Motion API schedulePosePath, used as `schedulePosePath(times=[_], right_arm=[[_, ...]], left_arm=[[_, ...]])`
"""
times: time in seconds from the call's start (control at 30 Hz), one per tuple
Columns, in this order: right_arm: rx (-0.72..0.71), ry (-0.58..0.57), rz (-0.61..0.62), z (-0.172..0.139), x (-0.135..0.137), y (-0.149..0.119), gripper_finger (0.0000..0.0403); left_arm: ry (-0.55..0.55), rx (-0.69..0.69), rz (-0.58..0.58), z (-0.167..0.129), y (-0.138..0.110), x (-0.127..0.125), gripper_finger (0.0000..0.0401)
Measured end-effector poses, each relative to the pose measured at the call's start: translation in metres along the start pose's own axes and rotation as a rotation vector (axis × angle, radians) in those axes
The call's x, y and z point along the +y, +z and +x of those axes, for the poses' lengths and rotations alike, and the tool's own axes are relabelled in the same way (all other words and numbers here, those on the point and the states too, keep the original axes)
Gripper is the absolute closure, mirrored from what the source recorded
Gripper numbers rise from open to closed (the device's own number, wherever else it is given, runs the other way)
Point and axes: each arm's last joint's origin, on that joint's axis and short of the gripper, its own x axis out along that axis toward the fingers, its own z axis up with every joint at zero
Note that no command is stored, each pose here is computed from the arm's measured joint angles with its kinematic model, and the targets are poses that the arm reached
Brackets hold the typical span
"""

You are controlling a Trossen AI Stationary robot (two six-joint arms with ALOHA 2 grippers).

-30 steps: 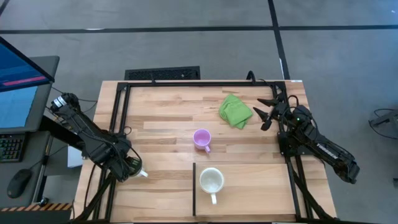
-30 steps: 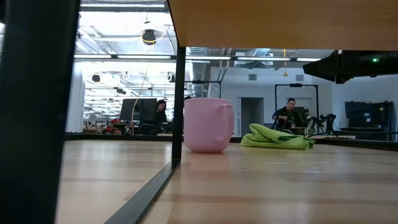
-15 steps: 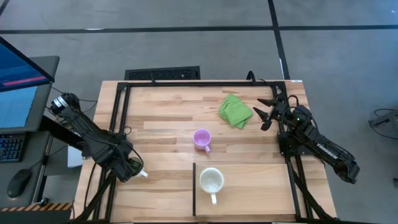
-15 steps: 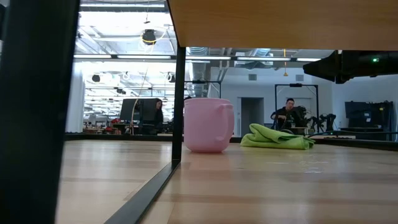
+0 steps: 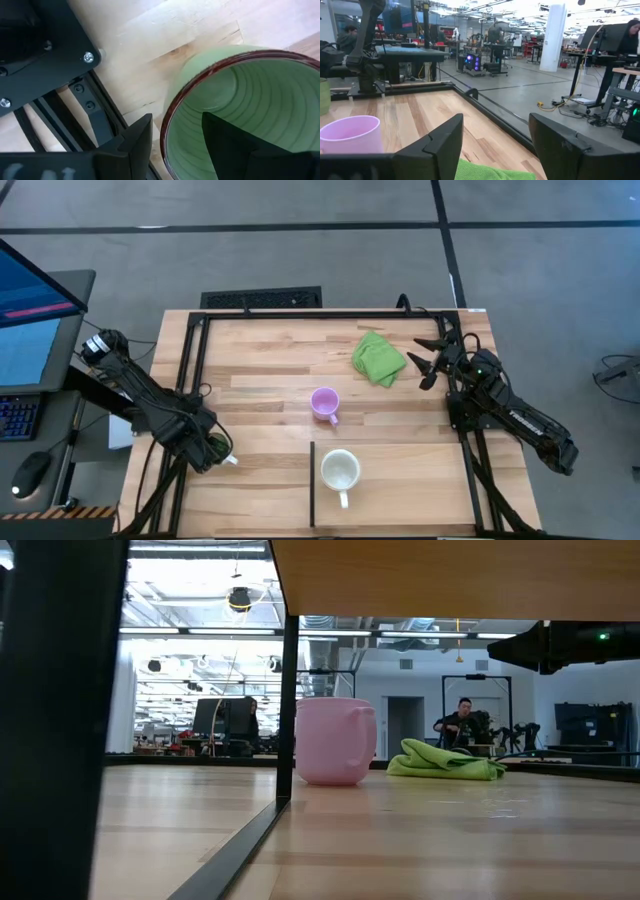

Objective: Stack small to large cups/mugs on shelf
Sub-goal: Put the green mug on the shelf

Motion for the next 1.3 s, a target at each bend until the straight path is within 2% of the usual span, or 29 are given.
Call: schedulePosePath(times=[0.2,0.97,1.3], right_arm=[[0.0,0.0,0.0,0.0,0.0,0.0,0.0154],[0.0,0.0,0.0,0.0,0.0,0.0,0.0154],[-0.001,0.0,0.0,0.0,0.0,0.0001,0.0154]], left_arm=[[-0.017,-0.022,0.045,0.0,0.0004,-0.0011,0.0237],[-0.025,-0.046,0.045,0.0,0.0011,-0.0013,0.0237],[-0.029,-0.094,0.269,-0.0001,0.0024,-0.0017,0.0237]])
